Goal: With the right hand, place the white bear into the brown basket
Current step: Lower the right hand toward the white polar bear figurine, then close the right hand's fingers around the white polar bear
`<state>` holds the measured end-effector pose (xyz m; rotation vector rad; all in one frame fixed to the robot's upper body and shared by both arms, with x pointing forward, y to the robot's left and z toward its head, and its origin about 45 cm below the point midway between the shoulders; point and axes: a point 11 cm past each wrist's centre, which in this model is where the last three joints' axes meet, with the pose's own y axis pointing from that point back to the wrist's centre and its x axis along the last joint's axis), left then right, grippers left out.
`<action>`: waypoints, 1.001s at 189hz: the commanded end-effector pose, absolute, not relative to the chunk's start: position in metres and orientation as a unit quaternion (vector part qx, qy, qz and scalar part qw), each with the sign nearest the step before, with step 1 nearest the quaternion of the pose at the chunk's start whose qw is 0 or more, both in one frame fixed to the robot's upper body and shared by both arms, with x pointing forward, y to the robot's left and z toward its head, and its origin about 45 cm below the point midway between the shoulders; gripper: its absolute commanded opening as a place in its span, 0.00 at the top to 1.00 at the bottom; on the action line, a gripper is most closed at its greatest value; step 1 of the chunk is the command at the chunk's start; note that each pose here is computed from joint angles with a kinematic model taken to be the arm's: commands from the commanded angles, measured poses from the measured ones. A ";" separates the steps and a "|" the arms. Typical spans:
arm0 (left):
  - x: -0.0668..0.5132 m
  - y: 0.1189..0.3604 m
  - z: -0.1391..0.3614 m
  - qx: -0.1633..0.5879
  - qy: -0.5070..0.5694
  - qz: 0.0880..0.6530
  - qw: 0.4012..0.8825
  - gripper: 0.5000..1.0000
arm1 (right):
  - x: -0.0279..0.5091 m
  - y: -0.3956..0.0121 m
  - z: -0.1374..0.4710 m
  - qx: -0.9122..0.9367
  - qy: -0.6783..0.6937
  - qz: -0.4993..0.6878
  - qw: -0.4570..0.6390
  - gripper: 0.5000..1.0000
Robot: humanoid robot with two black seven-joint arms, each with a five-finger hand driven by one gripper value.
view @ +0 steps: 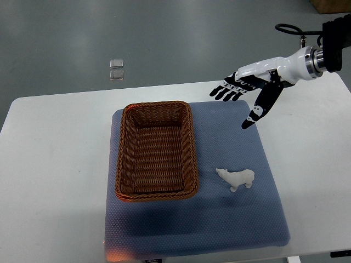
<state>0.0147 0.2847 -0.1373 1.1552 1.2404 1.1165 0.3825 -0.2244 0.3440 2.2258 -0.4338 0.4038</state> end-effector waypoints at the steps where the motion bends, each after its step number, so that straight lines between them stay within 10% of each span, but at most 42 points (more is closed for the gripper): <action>1: 0.015 0.286 -0.137 0.484 0.518 0.468 0.527 0.00 | 0.380 -0.229 0.326 0.880 -0.187 0.145 0.412 0.18; 189: 0.006 0.290 -0.138 0.491 0.519 0.470 0.519 0.00 | 0.322 -0.244 0.211 0.873 -0.187 0.058 0.447 0.35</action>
